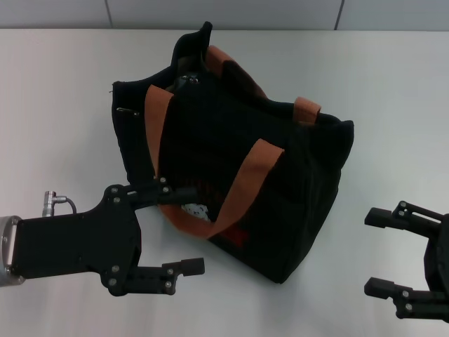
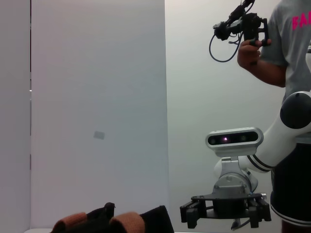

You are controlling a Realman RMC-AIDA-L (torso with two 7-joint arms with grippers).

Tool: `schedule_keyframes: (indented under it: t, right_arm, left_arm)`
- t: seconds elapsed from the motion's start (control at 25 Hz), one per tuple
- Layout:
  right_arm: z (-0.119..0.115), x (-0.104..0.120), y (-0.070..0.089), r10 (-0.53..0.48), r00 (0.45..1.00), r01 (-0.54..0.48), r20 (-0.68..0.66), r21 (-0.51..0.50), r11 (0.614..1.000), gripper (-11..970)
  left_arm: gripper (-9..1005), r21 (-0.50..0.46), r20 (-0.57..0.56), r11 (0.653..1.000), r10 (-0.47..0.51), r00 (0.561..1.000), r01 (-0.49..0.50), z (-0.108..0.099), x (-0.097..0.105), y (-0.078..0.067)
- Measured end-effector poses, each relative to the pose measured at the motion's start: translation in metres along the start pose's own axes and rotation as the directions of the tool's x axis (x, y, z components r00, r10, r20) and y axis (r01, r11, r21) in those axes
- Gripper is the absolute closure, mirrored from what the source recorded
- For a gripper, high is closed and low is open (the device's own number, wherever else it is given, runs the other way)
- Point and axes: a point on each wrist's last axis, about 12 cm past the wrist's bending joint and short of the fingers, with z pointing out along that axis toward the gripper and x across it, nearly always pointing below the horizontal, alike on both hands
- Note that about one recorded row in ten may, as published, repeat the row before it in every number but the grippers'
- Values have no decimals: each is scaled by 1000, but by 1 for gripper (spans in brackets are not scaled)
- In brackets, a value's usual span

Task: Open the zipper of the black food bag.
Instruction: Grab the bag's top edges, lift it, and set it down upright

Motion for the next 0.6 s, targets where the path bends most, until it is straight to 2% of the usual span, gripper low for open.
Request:
schedule_keyframes:
  t: [0.36, 0.48, 0.52, 0.56, 0.6]
  right_arm:
    - [-1, 0, 0, -5, 1000, 5, 5, 16, 1000, 127]
    - [-2, 1, 0, -6, 1000, 6, 6, 20, 1000, 127]
    - [-2, 1, 1, -8, 1000, 8, 7, 22, 1000, 128]
    - [-2, 2, 2, -12, 1000, 12, 10, 23, 1000, 128]
    - [-2, 2, 2, -12, 1000, 12, 10, 23, 1000, 128]
  left_arm:
    - [181, -5, 9, 1000, 9, 1000, -9, 1, 1, 0]
    - [181, -103, 45, 993, 63, 997, -58, -9, 0, -1]
    - [181, -103, 45, 993, 63, 997, -58, -9, 0, -1]
    - [181, -259, 80, 962, 105, 991, -81, -27, 2, -3]
    - [181, -308, 83, 948, 114, 990, -84, -33, 3, -3]
